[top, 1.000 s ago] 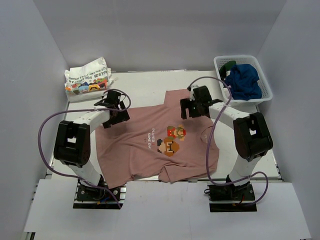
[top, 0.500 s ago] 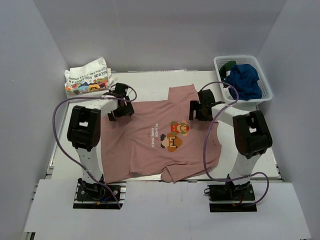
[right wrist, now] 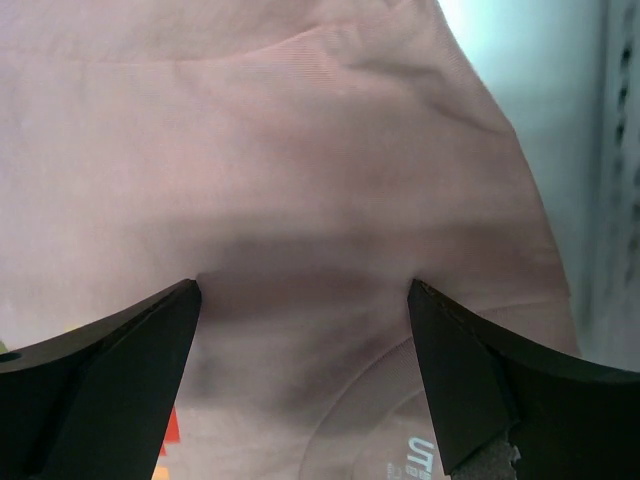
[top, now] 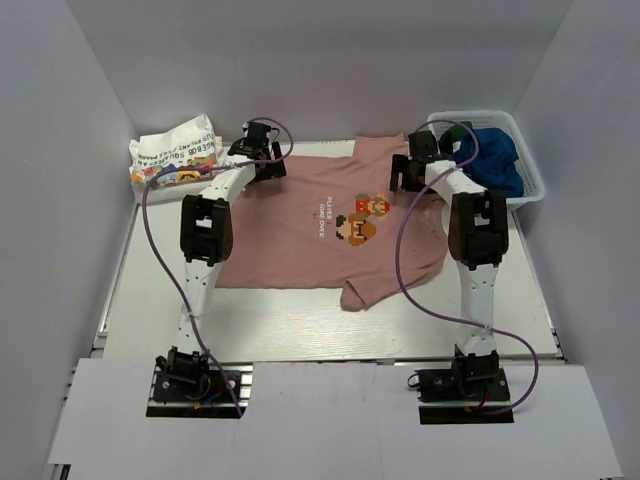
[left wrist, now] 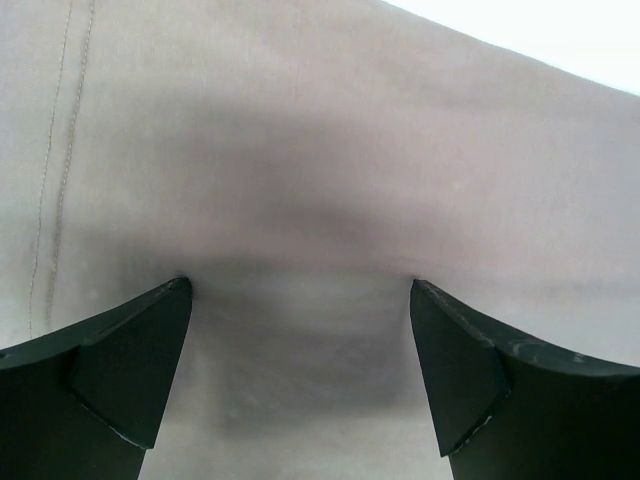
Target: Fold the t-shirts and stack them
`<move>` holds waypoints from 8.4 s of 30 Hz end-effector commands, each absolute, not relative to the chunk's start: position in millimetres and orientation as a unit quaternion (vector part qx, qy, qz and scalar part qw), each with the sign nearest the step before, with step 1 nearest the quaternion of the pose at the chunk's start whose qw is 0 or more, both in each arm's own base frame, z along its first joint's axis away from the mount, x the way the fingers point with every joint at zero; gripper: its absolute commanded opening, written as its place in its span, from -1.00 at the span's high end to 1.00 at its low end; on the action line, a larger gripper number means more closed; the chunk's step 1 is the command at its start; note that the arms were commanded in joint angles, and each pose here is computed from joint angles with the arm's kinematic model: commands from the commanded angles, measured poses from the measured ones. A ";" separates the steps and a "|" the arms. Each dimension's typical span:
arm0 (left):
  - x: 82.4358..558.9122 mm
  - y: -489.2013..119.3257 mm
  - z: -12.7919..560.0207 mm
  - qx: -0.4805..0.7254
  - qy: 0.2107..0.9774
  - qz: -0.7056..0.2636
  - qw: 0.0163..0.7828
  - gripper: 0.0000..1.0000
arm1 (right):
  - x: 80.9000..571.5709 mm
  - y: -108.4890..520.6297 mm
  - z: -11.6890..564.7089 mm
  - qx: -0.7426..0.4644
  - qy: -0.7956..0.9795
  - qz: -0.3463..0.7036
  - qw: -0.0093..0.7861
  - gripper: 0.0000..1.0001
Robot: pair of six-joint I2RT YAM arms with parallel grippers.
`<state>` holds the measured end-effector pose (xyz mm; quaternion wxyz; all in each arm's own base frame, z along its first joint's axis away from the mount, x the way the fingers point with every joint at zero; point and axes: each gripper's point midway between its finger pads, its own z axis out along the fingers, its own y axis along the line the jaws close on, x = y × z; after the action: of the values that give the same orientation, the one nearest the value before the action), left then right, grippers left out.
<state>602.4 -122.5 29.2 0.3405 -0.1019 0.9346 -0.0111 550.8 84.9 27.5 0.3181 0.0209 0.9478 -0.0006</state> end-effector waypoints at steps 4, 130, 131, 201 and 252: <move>594.6 -148.4 38.6 -0.051 0.940 -0.081 0.327 -1.00 | 551.9 115.3 83.6 -0.087 0.933 0.050 0.346 -0.81; 336.6 -14.2 76.8 -0.438 0.859 0.040 0.261 1.00 | 285.8 154.2 164.1 0.009 0.931 0.026 0.363 1.00; 338.2 -14.4 76.9 -0.438 0.861 0.043 0.257 1.00 | 298.4 150.6 166.5 0.010 0.929 0.024 0.368 1.00; 212.4 -39.3 -13.4 -0.363 0.930 0.018 0.045 -1.00 | 203.3 120.8 5.4 0.040 0.964 0.189 0.181 -0.81; 425.0 33.1 10.1 -0.412 0.895 0.089 0.148 0.10 | 577.2 130.0 116.3 0.001 0.908 0.000 0.420 -0.81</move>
<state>443.6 33.5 17.7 0.1752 -0.4159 0.8888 0.0795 559.8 133.1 94.2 0.3856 -0.0007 0.9227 0.0040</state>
